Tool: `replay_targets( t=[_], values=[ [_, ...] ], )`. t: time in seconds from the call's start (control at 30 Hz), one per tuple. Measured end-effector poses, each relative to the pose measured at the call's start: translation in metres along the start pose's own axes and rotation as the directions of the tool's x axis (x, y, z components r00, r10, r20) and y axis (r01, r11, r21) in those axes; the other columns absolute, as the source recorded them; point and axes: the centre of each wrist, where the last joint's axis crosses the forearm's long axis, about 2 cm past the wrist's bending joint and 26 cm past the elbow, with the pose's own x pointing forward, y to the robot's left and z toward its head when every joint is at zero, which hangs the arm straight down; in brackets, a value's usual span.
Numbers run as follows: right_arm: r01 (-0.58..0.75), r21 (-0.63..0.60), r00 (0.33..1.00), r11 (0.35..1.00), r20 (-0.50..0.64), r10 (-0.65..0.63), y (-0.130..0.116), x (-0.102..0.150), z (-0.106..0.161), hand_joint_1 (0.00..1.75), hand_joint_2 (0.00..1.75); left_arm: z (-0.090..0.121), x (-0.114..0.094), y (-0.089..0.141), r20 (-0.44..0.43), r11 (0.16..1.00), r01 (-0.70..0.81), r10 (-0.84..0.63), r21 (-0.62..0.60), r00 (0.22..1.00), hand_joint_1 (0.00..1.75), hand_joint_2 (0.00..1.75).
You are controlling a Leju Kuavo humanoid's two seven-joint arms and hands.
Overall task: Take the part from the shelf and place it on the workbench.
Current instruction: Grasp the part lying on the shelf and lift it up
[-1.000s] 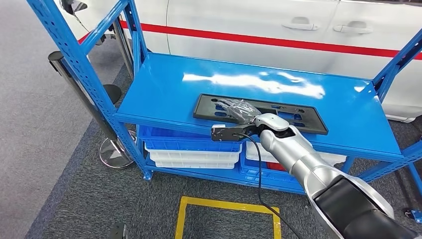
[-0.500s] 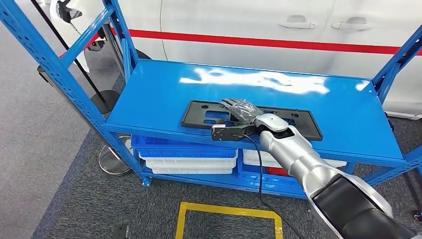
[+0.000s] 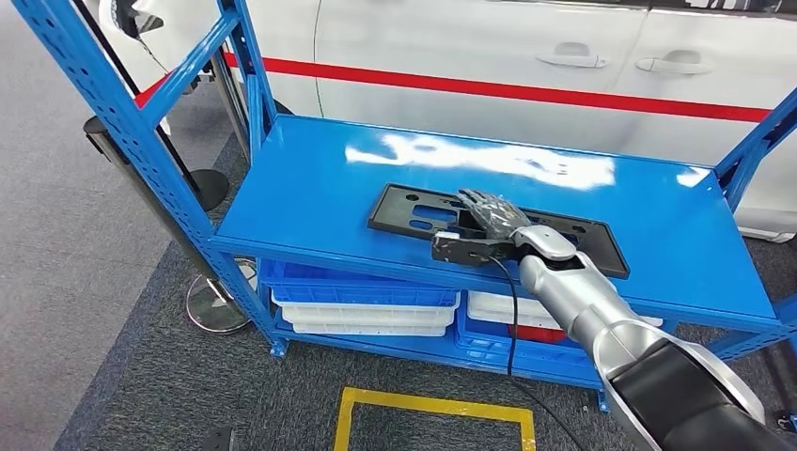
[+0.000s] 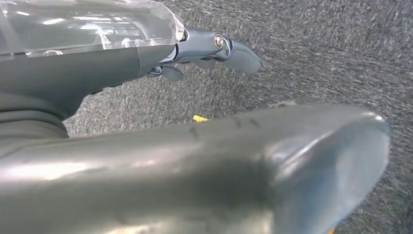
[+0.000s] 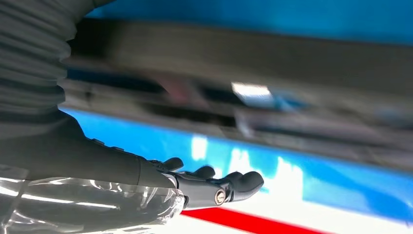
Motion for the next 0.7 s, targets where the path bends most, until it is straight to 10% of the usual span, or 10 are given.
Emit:
replay_targets(
  t=[0.07, 0.2, 0.4, 0.53, 0.7],
  values=[
    [0.005, 0.003, 1.000, 1.000, -0.009, -0.005, 0.004, -0.005, 0.004, 0.00, 1.75, 0.000, -0.001, 0.000, -0.001, 1.000, 0.000, 0.000, 0.000, 1.000, 0.00, 0.00],
    [-0.001, -0.011, 1.000, 1.000, -0.017, 0.001, 0.005, -0.012, 0.008, 0.00, 0.00, 0.000, 0.001, -0.001, 0.006, 1.000, 0.001, -0.001, -0.004, 1.000, 0.00, 0.00],
    [-0.009, -0.023, 1.000, 1.000, -0.011, 0.009, 0.009, -0.011, 0.011, 0.00, 0.00, 0.000, 0.000, 0.000, 0.008, 1.000, -0.005, 0.005, 0.000, 1.000, 0.00, 0.00],
    [-0.025, -0.015, 0.999, 1.000, -0.028, 0.024, 0.015, -0.010, 0.014, 0.00, 1.75, 0.001, -0.003, 0.001, 0.006, 1.000, -0.006, 0.006, 0.002, 1.000, 0.00, 0.00],
    [-0.026, -0.028, 0.999, 0.999, -0.044, 0.024, 0.014, -0.011, 0.014, 0.00, 1.75, 0.001, -0.004, 0.002, 0.009, 1.000, -0.007, 0.006, 0.010, 1.000, 0.00, 0.00]
  ],
)
